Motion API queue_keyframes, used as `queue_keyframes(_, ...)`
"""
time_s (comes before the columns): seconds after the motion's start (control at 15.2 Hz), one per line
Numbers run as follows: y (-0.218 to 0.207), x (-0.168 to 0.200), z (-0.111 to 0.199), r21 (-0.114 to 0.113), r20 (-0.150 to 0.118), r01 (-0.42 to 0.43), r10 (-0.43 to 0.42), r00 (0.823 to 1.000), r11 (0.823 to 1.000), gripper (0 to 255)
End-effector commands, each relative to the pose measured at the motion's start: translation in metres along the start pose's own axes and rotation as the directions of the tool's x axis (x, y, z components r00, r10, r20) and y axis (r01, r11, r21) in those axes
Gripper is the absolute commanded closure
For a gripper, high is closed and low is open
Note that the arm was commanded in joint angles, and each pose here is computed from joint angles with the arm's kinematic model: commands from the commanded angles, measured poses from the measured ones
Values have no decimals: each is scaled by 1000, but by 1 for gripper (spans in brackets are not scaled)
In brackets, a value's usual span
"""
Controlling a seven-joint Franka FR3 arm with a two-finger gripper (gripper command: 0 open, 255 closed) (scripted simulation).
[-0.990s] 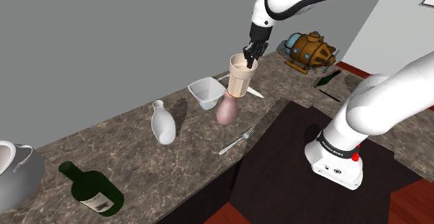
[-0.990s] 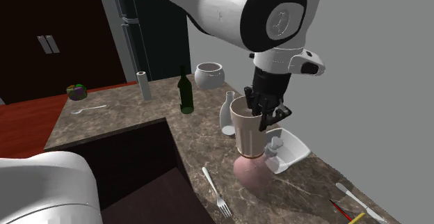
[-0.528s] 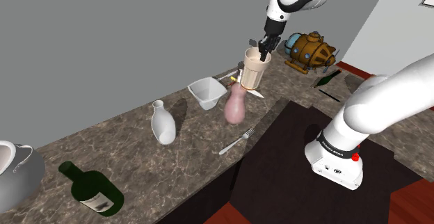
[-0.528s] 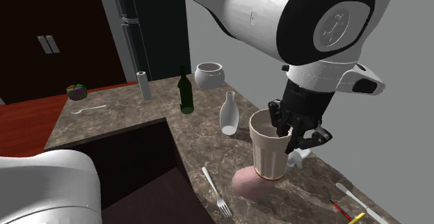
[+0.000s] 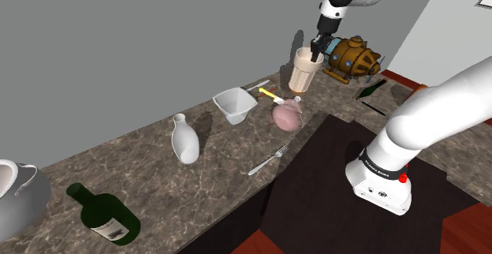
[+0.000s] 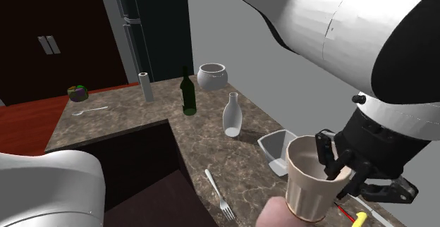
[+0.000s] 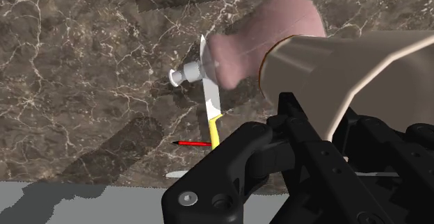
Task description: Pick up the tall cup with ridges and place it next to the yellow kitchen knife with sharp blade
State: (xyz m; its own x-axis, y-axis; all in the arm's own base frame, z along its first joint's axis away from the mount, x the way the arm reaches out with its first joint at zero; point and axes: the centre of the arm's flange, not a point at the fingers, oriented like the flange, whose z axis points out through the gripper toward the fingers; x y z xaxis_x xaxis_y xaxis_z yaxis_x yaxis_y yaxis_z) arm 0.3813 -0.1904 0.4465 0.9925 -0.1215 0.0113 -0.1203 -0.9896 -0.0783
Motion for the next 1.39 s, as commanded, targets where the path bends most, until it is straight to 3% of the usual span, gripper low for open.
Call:
queue_keyframes(0.0, 26, -1, -2, 0, -1, 1, -1, 1000, 1000, 255)
queue_keyframes(0.99, 225, -9, -18, 0, -1, 1, -1, 1000, 1000, 255)
queue_keyframes(1.32, 227, -10, 8, 0, -1, 1, -1, 1000, 1000, 255)
